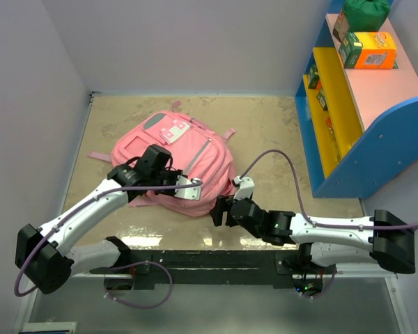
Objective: Pack the student bag
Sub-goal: Zip the student bag at the center of the board.
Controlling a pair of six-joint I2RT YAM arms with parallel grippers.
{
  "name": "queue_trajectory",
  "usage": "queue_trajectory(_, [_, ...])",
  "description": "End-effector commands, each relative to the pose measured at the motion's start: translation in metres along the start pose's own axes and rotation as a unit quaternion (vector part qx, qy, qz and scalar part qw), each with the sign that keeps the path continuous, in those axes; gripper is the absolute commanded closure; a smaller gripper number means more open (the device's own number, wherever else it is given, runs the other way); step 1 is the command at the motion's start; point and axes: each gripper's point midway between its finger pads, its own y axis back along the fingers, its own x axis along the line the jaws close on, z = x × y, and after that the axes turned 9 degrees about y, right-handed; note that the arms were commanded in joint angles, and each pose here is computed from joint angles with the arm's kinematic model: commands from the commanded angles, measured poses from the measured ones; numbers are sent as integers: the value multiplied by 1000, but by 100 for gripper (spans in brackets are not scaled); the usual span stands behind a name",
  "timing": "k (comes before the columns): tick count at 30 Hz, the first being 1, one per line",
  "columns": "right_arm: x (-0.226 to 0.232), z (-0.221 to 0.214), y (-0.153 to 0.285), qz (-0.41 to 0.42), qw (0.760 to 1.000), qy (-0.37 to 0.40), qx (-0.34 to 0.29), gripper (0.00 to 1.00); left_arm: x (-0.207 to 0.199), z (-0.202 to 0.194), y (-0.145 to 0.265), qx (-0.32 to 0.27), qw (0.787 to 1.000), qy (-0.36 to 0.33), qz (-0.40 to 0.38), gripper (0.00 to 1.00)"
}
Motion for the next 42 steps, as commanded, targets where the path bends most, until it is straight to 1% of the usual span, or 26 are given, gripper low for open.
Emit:
queue_trajectory(1, [13,4,-2,44,998,37,-23,22,12,-5,31,20,997,57,44,82])
queue_trajectory(2, [12,6,-2,42,998,44,-31,22,9,-4,31,17,997,59,39,82])
queue_trajectory(3, [12,8,-3,42,997,60,-37,22,8,-4,32,15,997,61,39,79])
queue_trajectory(4, [15,14,-3,48,996,65,-48,23,5,-5,32,15,997,61,36,72])
queue_trajectory(6, [18,20,-7,49,992,102,-58,23,4,-6,32,15,997,63,37,68])
queue_trajectory(7, [21,23,-9,51,990,111,-64,24,4,-7,30,18,997,67,38,59])
queue_trajectory(8, [22,22,-13,51,989,126,-62,24,4,-7,29,17,997,68,37,53])
queue_trajectory(9, [28,24,-14,61,985,149,-63,25,3,-6,29,15,997,71,36,51])
queue_trajectory(10, [33,27,-15,70,983,157,-68,27,4,-2,31,9,996,77,35,43])
queue_trajectory(11, [35,25,-17,74,981,168,-67,27,5,0,32,5,996,81,36,42])
queue_trajectory(15, [32,16,-27,79,975,200,-53,32,3,20,40,-35,995,92,19,41])
queue_trajectory(16, [35,16,-27,90,974,198,-56,33,-4,28,41,-53,994,96,-1,41])
queue_trajectory(18, [32,13,-30,90,974,200,-55,34,-15,35,39,-72,992,98,-29,41])
queue_trajectory(19, [31,13,-33,90,974,198,-56,35,-28,39,34,-85,990,98,-58,41])
queue_trajectory(22, [28,10,-43,88,975,199,-51,38,-49,43,21,-98,986,93,-101,43])
queue_trajectory(24, [31,10,-48,91,974,201,-50,40,-57,42,13,-99,983,95,-120,44])
queue_trajectory(28, [33,1,-57,91,975,202,-34,48,-70,42,1,-108,978,103,-145,45])
queue_trajectory(37, [26,-12,-59,87,980,180,-20,50,-90,39,-12,-113,973,113,-165,45])
queue_trajectory(42, [25,-17,-59,86,982,170,-14,52,-89,36,-26,-105,978,110,-141,45])
